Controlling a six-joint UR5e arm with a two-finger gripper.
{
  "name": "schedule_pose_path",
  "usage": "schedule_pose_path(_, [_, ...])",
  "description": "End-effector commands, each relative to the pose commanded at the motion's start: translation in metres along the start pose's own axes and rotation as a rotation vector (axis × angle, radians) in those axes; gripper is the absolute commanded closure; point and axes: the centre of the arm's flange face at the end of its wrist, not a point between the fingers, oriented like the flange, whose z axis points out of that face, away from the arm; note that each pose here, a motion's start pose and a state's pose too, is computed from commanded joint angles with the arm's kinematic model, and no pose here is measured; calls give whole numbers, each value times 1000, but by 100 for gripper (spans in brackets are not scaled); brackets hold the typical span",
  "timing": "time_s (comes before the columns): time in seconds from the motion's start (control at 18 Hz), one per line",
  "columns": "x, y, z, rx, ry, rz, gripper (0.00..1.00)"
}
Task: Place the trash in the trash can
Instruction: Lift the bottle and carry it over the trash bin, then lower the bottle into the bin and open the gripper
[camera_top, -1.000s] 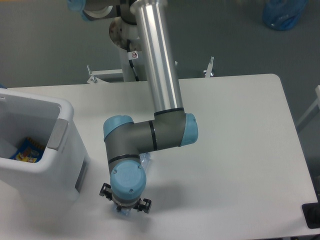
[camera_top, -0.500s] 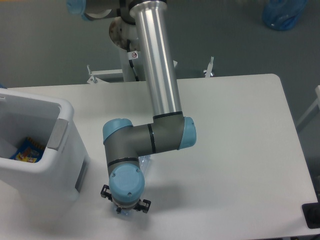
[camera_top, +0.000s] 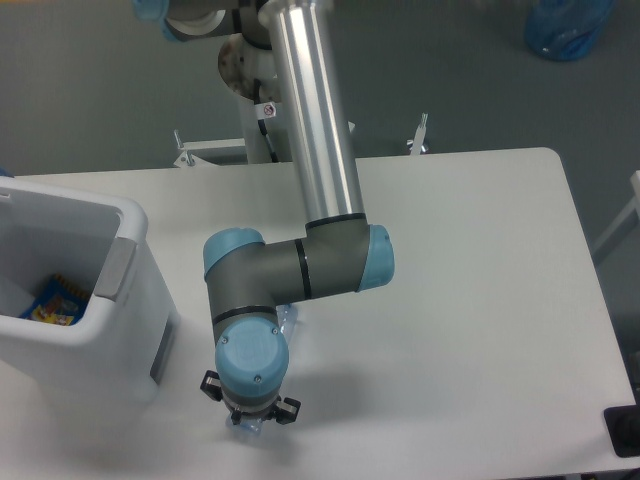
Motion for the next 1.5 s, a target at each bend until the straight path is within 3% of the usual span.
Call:
schedule_pose_path(0.28, [1, 10, -84, 156, 40, -14, 72])
schedule_pose_path(0.56, [13, 16, -183, 411, 36, -33, 72])
schedule_pose_path(0.94, [42, 35, -325, 782, 128, 54, 72])
schedule_pose_path(1.22, [67, 52, -372, 916, 249, 143, 70])
schedule_pose_path(1.5, [106, 48, -376, 955, 398, 227, 70])
